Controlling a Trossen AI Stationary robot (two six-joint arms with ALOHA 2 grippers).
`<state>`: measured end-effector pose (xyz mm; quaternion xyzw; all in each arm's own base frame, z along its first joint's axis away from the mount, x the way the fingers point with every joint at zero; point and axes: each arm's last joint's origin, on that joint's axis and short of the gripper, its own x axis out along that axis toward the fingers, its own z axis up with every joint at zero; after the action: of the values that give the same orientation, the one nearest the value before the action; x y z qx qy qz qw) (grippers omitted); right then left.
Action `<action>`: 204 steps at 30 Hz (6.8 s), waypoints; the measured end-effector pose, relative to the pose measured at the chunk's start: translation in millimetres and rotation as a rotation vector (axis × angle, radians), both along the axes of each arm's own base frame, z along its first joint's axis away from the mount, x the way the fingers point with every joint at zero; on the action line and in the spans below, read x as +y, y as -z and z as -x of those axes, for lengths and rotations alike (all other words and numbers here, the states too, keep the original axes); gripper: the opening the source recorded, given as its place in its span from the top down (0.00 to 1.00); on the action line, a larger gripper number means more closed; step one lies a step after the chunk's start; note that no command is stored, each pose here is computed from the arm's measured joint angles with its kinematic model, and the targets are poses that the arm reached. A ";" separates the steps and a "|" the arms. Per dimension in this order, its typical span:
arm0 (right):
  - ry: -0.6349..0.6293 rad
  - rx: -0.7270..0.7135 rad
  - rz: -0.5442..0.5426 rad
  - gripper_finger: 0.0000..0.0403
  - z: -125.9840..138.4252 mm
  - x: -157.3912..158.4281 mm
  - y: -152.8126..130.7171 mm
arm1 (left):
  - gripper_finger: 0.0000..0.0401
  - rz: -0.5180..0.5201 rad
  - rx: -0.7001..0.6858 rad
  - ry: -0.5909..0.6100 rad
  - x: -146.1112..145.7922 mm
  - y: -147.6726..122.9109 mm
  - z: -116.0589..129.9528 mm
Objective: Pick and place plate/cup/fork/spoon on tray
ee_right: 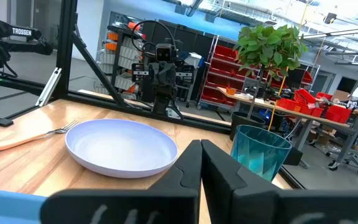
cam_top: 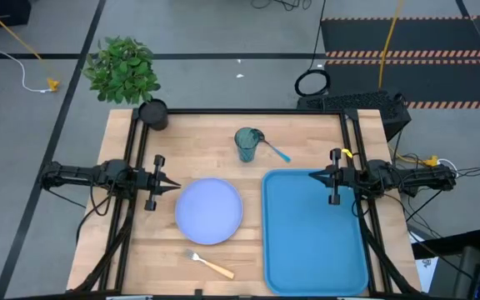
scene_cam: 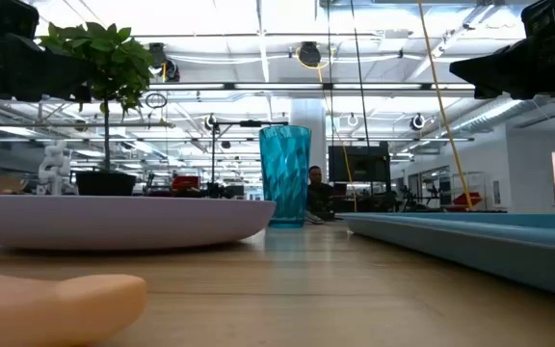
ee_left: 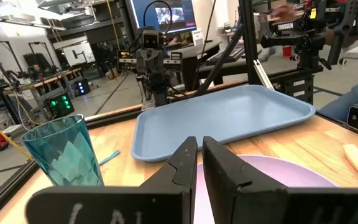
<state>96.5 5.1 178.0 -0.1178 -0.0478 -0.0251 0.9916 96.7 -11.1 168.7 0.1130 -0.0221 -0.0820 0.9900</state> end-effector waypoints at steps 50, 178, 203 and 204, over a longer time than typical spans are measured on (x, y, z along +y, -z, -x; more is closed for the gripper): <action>0.000 0.000 0.000 1.00 0.0 0.0 0.0 | 0.92 0.000 0.000 0.000 0.0 0.0 0.0; -0.029 1.141 -0.077 0.65 -260.7 -101.0 -111.4 | 0.92 -0.177 0.735 -0.256 -3.9 -145.8 -128.2; 0.089 1.211 0.027 0.97 -254.0 -98.4 -79.0 | 0.92 -0.192 0.754 -0.253 -3.4 -144.1 -127.3; 0.086 1.219 0.026 0.98 -253.3 -96.4 -79.4 | 0.92 -0.192 0.754 -0.253 -3.4 -144.2 -127.3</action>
<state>349.8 -91.3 257.4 -0.1250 0.5325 0.0076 0.8371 224.0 -14.6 312.9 0.1686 0.3640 0.0029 0.9160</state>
